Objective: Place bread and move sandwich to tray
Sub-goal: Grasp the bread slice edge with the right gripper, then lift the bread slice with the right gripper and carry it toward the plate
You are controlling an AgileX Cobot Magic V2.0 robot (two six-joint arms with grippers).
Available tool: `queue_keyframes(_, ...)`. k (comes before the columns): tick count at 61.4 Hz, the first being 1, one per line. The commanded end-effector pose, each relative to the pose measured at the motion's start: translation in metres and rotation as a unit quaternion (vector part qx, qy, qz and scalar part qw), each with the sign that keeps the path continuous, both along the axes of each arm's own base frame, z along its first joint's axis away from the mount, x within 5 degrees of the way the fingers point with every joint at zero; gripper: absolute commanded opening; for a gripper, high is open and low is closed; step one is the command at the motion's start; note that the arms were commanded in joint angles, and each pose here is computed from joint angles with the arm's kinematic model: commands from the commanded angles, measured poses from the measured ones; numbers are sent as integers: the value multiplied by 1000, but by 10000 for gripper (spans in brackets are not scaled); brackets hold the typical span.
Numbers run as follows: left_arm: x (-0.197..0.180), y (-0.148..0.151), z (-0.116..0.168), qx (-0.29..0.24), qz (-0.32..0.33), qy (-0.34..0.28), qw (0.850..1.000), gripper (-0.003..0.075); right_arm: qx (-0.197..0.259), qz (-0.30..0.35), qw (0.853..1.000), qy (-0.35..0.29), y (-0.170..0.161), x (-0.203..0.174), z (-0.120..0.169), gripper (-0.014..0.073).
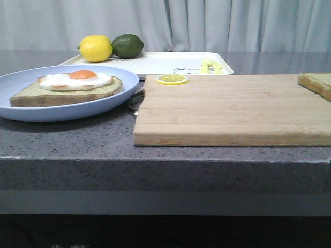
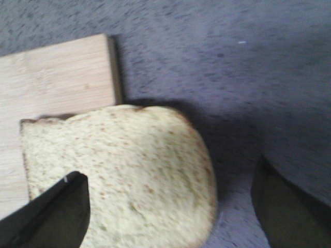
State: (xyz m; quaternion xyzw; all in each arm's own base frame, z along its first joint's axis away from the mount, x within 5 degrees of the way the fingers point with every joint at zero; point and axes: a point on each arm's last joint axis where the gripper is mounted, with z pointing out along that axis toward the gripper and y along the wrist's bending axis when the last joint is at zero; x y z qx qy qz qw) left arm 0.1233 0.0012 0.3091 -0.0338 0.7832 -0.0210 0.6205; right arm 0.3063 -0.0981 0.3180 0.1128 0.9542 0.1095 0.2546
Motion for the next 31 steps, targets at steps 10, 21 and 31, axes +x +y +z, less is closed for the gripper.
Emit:
queue_keyframes(10, 2, 0, 20, -5, 0, -57, 998, 659, 18, 20, 999, -19, -6, 20, -10, 640)
queue_keyframes(21, 2, 0, 20, -5, 0, -57, 998, 659, 25, 23, 999, -2, -9, 26, -23, 640)
queue_keyframes(31, 2, 0, 20, -5, 0, -57, 998, 659, 50, 34, 998, 6, -7, 30, -31, 640)
